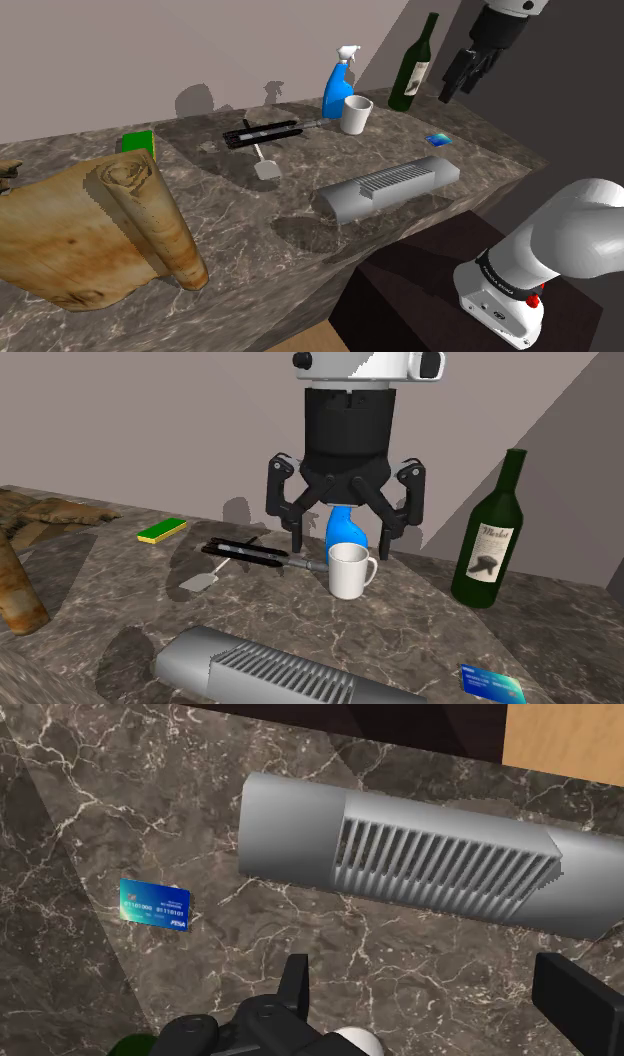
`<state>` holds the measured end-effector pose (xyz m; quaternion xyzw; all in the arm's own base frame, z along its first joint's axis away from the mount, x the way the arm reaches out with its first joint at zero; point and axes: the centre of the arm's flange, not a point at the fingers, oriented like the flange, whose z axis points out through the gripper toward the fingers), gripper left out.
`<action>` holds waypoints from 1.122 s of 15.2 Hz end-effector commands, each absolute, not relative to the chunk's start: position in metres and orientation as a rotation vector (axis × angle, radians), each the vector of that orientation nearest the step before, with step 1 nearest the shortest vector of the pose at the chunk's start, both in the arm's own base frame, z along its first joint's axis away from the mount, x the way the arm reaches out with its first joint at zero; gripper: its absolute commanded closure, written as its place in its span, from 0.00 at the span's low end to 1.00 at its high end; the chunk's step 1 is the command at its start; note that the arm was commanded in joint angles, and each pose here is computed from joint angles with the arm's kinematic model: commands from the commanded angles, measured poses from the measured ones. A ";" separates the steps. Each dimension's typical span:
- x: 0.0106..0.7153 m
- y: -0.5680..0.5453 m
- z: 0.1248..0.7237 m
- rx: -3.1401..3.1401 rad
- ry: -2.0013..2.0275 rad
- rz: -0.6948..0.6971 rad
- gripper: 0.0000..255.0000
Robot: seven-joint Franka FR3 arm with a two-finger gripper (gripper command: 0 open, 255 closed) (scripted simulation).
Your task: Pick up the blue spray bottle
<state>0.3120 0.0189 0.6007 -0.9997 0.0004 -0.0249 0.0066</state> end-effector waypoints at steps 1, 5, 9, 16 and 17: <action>0.312 0.019 0.601 -3.127 0.001 -0.078 0.00; 0.343 -0.019 0.579 -3.075 -0.260 -0.156 0.00; 0.380 -0.049 0.558 -2.999 -0.512 -0.231 0.00; 0.459 -0.085 0.525 -2.815 -0.930 -0.354 0.00; 0.471 -0.088 0.520 -2.784 -0.987 -0.370 0.00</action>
